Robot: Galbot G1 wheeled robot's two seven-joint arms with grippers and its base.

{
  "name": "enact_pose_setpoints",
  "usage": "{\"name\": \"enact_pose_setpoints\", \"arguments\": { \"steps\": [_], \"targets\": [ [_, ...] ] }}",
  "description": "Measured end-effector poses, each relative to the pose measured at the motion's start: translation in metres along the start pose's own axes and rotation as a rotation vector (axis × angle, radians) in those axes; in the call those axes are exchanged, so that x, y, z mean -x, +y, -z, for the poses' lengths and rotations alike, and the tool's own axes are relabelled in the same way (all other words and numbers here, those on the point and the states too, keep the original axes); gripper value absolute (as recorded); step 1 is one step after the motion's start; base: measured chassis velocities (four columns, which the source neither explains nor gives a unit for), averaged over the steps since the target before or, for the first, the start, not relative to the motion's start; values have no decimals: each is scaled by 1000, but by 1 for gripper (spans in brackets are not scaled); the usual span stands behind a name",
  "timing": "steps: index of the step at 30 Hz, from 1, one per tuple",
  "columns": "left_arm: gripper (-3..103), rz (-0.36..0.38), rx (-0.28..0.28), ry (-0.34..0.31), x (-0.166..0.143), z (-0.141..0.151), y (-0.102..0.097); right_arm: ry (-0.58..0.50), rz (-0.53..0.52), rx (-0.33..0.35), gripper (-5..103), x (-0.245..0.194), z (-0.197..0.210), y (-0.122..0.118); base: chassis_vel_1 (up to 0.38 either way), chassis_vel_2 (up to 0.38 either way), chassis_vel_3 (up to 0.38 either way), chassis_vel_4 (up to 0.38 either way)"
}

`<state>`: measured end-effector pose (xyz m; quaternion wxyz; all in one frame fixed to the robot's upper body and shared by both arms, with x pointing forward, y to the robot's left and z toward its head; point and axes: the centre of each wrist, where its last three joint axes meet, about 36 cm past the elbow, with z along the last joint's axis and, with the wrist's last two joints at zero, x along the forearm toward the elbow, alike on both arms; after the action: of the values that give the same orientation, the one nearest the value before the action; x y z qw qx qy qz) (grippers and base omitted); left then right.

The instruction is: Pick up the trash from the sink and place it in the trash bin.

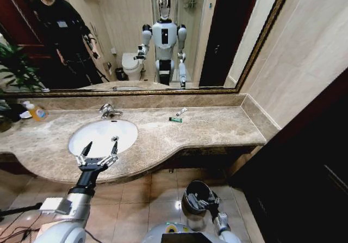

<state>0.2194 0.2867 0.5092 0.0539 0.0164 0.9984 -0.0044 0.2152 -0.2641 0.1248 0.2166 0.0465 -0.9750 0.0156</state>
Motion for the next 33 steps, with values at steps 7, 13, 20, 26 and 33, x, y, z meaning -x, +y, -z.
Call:
{"name": "enact_pose_setpoints", "arguments": {
  "steps": [7, 13, 20, 26, 33],
  "targets": [
    [100, 0, 0, 0, 0, 0, 0, -48, 11, 17, 100, -26, 31, 0, 0, 0, 0, 0],
    [100, 0, 0, 0, 0, 0, 0, -133, 58, 5, 100, -79, 89, -10, 0, 0, 0, 0],
    [100, 0, 0, 0, 0, 0, 0, -281, 146, -11, 100, -106, 176, -5, 0, 0, 0, 0],
    [100, 0, 0, 0, 0, 0, 0, -361, 258, -65, 100, -80, 251, -9, 0, 0, 0, 0],
    [100, 0, 0, 0, 0, 0, 0, -369, 381, -108, 100, -32, 330, -23, 0, 0, 0, 0]
  ]
}}
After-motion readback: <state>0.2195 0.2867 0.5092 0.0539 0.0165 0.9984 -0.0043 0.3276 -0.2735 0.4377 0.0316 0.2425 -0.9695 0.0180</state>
